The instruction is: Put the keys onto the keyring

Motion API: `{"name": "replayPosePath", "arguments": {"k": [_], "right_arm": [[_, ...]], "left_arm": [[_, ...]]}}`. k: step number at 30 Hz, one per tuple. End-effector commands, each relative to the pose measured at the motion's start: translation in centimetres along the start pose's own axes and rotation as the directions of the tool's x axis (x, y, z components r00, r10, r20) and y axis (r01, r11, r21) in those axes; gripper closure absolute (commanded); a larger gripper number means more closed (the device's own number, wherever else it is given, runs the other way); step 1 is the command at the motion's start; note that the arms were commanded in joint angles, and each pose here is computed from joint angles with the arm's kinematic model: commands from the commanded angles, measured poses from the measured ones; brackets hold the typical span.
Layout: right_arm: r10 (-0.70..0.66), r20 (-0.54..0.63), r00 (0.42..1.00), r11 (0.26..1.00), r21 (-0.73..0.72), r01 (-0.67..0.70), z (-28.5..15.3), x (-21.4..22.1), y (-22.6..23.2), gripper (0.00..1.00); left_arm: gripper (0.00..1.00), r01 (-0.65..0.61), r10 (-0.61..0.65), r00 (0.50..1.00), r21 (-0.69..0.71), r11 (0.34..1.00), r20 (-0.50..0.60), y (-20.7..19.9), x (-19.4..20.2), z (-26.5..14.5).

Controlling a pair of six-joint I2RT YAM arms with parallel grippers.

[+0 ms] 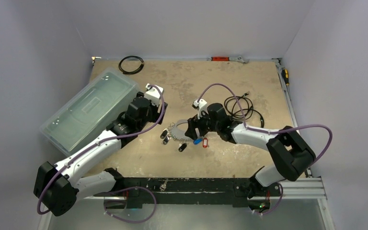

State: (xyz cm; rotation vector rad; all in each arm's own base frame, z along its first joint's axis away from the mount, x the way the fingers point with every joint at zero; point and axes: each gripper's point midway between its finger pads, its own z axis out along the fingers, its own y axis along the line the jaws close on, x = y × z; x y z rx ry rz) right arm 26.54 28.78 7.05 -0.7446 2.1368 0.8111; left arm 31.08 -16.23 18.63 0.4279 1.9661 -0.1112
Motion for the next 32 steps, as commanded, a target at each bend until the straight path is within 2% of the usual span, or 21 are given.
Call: {"name": "replayPosePath", "arguments": {"k": [1, 3, 5, 11, 14, 16, 18, 21, 24, 26, 28, 32], "right_arm": [[0.079, 0.025, 0.997, 0.992, 0.097, -0.081, -1.4, -0.3, -1.0, 0.28], [0.113, 0.066, 0.991, 0.978, 0.171, -0.123, -2.3, -0.7, -1.9, 0.39], [0.174, 0.113, 0.978, 0.95, 0.244, -0.197, -3.1, -0.9, -2.9, 0.44], [0.165, 0.073, 0.984, 0.957, 0.231, -0.177, -3.5, 0.4, -2.6, 0.44], [0.166, 0.091, 0.982, 0.952, 0.245, -0.184, -3.8, -0.1, -2.8, 0.44], [0.152, 0.146, 0.977, 0.954, 0.236, -0.184, -4.3, -1.6, -2.6, 0.39], [0.118, 0.228, 0.967, 0.959, 0.228, -0.171, -5.2, -3.8, -2.3, 0.27], [0.109, 0.367, 0.924, 0.95, 0.234, -0.205, -7.3, -7.5, -2.0, 0.15], [0.086, 0.443, 0.892, 0.971, 0.164, -0.175, -9.1, -10.3, -0.2, 0.02], [0.041, 0.498, 0.866, 0.974, 0.171, -0.145, -10.2, -11.5, 0.0, 0.01], [0.077, 0.528, 0.846, 0.976, 0.134, -0.173, -10.5, -12.1, 0.5, 0.01], [0.087, 0.535, 0.84, 0.947, 0.218, -0.237, -10.8, -12.0, -1.3, 0.01]], "left_arm": [[0.25, 0.016, -0.017, 0.999, 0.026, 1.0, 0.039, -0.3, -2.1, -0.1], [0.25, 0.017, -0.018, 0.999, 0.03, 0.999, 0.036, -0.4, -2.1, -0.1], [0.25, 0.019, -0.02, 0.999, 0.033, 0.999, 0.036, -0.5, -2.2, -0.1], [0.26, 0.02, -0.022, 0.999, 0.044, 0.999, 0.04, -0.6, -2.3, -0.2], [0.26, 0.02, -0.022, 0.999, 0.047, 0.999, 0.04, -0.7, -2.3, -0.2], [0.26, 0.021, -0.023, 0.999, 0.045, 0.999, 0.042, -0.6, -2.4, -0.3], [0.26, 0.022, -0.024, 0.999, 0.035, 0.999, 0.049, -0.4, -2.5, -0.5], [0.24, 0.027, -0.028, 0.998, 0.015, 1.0, 0.064, 0.1, -2.7, -0.8], [0.24, 0.033, -0.033, 0.996, 0.007, 0.999, 0.082, 0.4, -3.2, -1.2], [0.24, 0.036, -0.037, 0.996, 0.01, 0.999, 0.087, 0.3, -3.4, -1.3], [0.24, 0.036, -0.037, 0.995, 0.011, 0.999, 0.088, 0.3, -3.4, -1.3], [0.24, 0.039, -0.039, 0.995, 0.001, 0.999, 0.094, 0.5, -3.4, -1.5]]}}
